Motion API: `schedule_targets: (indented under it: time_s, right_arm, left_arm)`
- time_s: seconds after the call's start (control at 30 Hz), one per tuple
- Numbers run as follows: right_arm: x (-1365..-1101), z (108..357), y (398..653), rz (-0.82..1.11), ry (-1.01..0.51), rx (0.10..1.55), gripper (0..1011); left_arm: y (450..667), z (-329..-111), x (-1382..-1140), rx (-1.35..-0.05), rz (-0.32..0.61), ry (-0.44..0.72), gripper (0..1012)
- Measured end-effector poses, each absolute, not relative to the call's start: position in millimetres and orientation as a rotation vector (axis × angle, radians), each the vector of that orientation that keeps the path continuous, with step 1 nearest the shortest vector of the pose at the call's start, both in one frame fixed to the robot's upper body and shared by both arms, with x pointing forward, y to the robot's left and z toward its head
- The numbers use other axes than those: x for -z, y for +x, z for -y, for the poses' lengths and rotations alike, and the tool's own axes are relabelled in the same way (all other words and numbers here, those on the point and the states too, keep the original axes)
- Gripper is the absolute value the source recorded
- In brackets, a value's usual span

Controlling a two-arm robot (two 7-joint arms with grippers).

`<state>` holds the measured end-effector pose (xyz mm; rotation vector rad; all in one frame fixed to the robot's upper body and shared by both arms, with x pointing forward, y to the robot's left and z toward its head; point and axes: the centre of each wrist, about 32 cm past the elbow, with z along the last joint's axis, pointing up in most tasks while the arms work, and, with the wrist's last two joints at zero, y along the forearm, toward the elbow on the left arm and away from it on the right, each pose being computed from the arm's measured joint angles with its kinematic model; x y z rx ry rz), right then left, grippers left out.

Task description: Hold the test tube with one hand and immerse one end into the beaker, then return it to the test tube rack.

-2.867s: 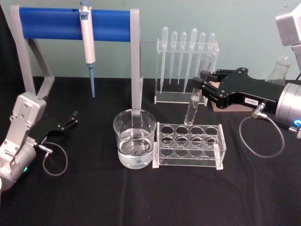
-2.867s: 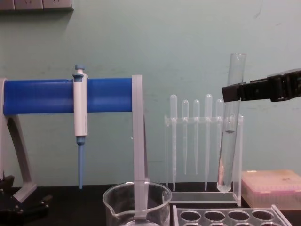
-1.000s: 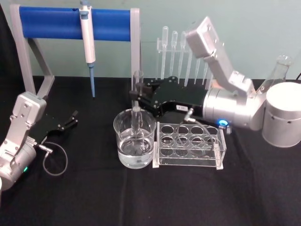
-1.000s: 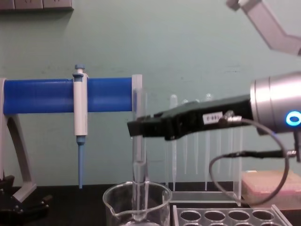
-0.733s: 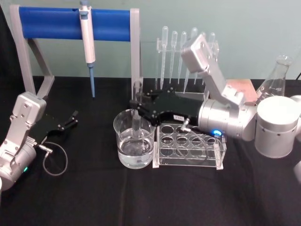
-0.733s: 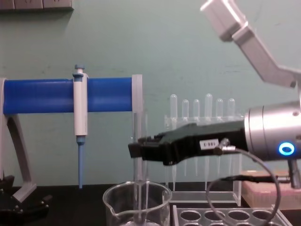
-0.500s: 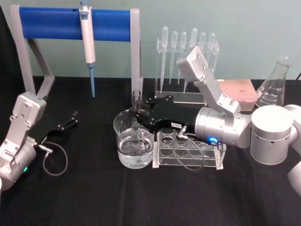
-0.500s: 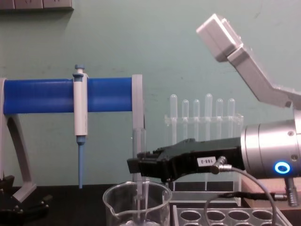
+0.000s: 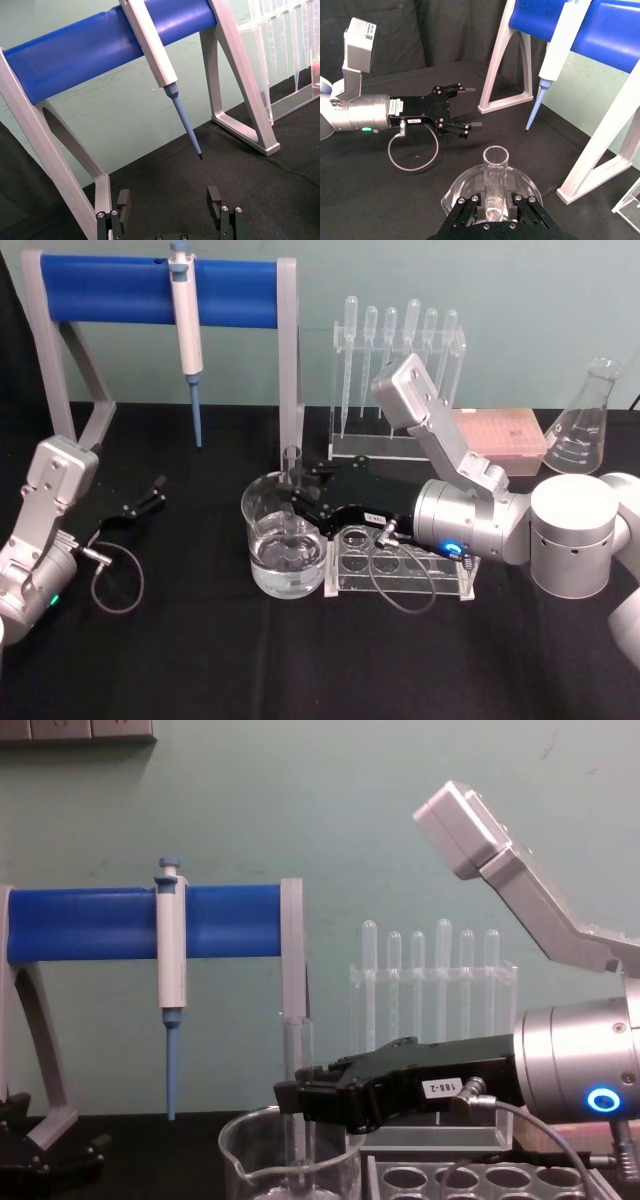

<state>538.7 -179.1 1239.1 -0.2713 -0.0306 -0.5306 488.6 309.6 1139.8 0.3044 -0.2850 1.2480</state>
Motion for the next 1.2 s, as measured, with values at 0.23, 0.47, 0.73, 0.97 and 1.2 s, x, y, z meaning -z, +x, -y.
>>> schedule_targets:
  time_s: [0.23, 0.47, 0.73, 0.97, 1.2]
  right_arm:
    - [-1240.1, 178.9, 537.8, 0.036, -0.278, 0.528, 222]
    - [-1240.1, 179.0, 537.8, 0.035, -0.278, 0.528, 222]
    - [-1240.2, 179.1, 537.9, 0.035, -0.277, 0.528, 222]
    - [-1240.2, 179.1, 537.9, 0.035, -0.277, 0.528, 222]
    - [-1240.3, 179.0, 537.9, 0.035, -0.276, 0.528, 222]
  left_arm:
    - [488.6, -309.7, -1139.8, -1.248, 0.285, 0.304, 1000]
    - [488.6, -309.7, -1139.8, -1.248, 0.285, 0.305, 1000]
    - [488.6, -309.6, -1139.8, -1.248, 0.285, 0.304, 1000]
    - [488.6, -309.7, -1139.8, -1.248, 0.285, 0.304, 1000]
    - [488.6, -309.6, -1139.8, -1.248, 0.285, 0.304, 1000]
